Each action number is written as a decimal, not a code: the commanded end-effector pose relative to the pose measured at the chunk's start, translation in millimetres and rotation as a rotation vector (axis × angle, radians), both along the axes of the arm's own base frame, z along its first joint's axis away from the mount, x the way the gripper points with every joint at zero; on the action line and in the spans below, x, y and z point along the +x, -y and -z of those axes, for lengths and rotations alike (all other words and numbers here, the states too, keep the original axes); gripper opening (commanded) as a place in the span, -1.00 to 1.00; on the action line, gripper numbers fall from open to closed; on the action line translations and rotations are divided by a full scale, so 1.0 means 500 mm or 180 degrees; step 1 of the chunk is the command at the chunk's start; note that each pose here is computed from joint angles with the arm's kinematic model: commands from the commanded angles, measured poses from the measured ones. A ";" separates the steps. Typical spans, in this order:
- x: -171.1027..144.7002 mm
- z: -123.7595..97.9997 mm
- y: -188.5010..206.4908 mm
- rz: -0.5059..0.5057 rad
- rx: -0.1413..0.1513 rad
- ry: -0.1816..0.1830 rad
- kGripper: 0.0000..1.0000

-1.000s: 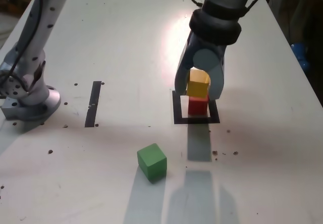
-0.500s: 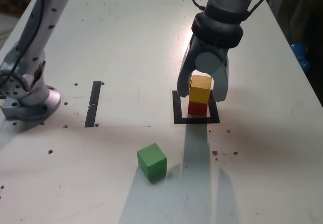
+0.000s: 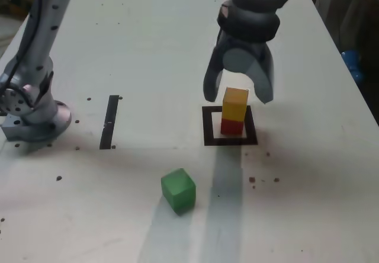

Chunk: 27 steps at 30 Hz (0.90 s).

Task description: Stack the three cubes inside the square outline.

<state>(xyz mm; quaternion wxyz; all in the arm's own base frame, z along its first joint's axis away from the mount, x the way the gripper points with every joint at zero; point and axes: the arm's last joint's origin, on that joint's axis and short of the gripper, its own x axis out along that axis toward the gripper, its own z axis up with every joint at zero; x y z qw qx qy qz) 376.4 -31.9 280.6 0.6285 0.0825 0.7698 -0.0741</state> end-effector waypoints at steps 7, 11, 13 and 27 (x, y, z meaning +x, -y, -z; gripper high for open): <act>-0.069 -0.028 0.054 0.0413 0.0128 -0.0014 0.99; -0.103 -0.026 0.081 0.0705 0.0114 -0.0090 0.99; -0.117 -0.026 0.096 0.0898 0.0102 -0.0093 0.99; -0.154 0.013 0.198 0.1817 0.0043 0.0082 0.99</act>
